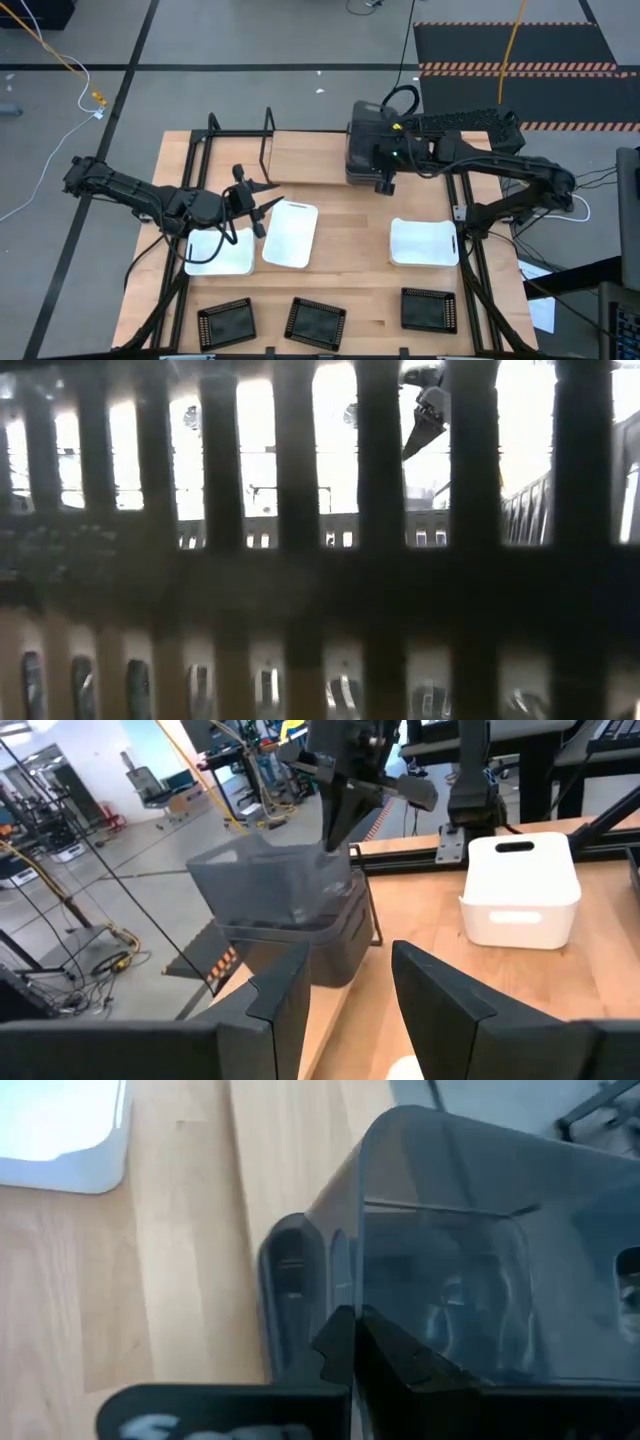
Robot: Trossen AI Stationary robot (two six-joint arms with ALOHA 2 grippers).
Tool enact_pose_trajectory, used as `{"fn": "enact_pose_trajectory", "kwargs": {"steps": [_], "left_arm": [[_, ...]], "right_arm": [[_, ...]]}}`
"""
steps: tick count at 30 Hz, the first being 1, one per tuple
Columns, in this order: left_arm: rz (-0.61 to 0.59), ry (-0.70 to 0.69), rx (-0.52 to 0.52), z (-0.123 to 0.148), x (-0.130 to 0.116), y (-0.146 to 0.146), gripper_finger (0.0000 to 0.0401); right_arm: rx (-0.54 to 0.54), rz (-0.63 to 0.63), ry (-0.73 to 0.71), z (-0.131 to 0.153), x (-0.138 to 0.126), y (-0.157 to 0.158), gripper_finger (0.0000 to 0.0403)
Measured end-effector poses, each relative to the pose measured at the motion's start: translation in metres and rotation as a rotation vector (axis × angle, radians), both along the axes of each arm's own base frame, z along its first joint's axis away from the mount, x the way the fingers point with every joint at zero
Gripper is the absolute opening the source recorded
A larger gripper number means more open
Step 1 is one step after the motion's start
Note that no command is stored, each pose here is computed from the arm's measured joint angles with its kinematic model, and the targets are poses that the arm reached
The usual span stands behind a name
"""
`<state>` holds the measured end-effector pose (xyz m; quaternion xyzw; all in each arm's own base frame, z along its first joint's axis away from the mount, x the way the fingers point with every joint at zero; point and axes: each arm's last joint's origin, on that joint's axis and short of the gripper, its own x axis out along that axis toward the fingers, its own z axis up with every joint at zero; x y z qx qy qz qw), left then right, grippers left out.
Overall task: Stack baskets on shelf by color
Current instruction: Stack the gray bin into the gray bin on the shelf
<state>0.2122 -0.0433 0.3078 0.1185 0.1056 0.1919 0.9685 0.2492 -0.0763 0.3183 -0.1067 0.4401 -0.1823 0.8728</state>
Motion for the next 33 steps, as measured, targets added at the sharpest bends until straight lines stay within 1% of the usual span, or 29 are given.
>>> {"fn": "enact_pose_trajectory", "kwargs": {"steps": [5, 11, 17, 22, 27, 29, 33], "left_arm": [[0.0, 0.001, 0.0, 0.0, 0.0, 0.0, 0.0147], [0.0, 0.001, 0.0, 0.0, 0.0, 0.0, 0.0147], [0.001, 0.015, 0.001, -0.001, 0.0, 0.0, 0.0147], [0.009, 0.021, 0.002, -0.002, 0.0, 0.002, 0.0147], [0.026, 0.027, 0.0, -0.003, 0.0, 0.005, 0.0147], [0.037, 0.033, -0.007, -0.004, 0.0, 0.007, 0.0147], [0.053, 0.037, -0.021, -0.005, 0.001, 0.01, 0.0147]], "right_arm": [[0.029, -0.009, 0.08, -0.014, 0.007, -0.002, 0.0], [0.049, -0.015, 0.13, -0.024, 0.011, -0.003, 0.0], [0.166, 0.027, 0.102, -0.022, 0.008, 0.001, 0.0017], [0.167, 0.034, 0.082, -0.016, 0.003, 0.004, 0.0016], [0.17, 0.03, 0.086, -0.017, 0.003, 0.003, 0.0013], [0.179, 0.016, 0.083, -0.018, 0.005, 0.002, 0.0022], [0.187, -0.007, 0.093, -0.023, 0.008, -0.002, 0.0054]]}}
